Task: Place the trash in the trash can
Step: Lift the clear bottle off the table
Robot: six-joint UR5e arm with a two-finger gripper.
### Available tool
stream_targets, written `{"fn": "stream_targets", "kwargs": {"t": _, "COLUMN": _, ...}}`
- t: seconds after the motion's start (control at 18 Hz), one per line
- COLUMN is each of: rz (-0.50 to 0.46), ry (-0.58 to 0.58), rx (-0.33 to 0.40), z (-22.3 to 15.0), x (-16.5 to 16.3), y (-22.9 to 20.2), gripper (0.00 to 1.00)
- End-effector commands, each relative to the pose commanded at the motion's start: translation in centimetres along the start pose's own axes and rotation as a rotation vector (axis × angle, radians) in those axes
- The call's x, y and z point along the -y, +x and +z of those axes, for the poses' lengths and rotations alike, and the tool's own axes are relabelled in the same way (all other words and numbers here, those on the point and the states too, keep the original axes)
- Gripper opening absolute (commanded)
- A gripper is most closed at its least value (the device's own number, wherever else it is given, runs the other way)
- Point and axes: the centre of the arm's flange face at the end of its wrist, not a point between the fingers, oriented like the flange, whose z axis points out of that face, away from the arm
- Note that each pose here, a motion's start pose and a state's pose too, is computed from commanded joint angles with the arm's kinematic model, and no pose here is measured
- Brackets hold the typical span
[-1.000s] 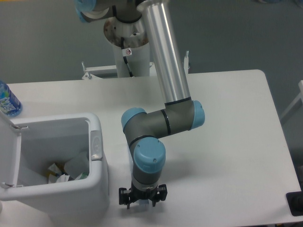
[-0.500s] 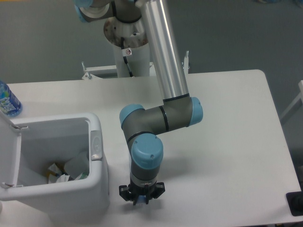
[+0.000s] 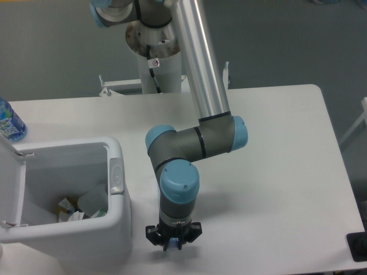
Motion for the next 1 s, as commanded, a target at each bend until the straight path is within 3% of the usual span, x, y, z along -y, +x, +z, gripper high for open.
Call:
{"fn": "stream_targets", "kwargs": {"t": 0.39, "rz": -0.053, "ry": 0.291, "rx": 0.11, "z": -17.4, "x": 4.4, "y": -6.6, "gripper": 0.25}}
{"fn": "stream_targets", "kwargs": {"t": 0.56, "rz": -0.182, "ry": 0.478, "rx": 0.132, "z": -25.1, "x": 6.1, "y": -7.3, "gripper": 0.25}}
{"fn": "stream_targets", "kwargs": {"t": 0.72, "rz": -0.239, "ry": 0.603, "rx": 0.134, "z": -31.5, "x": 6.1, "y": -6.2, "gripper": 0.25}}
{"fn": "stream_targets", "kwargs": {"t": 1.0, "rz": -0.213, "ry": 0.677, "rx": 0.104, "z": -37.2, "x": 4.9, "y": -1.0, "gripper": 0.25}}
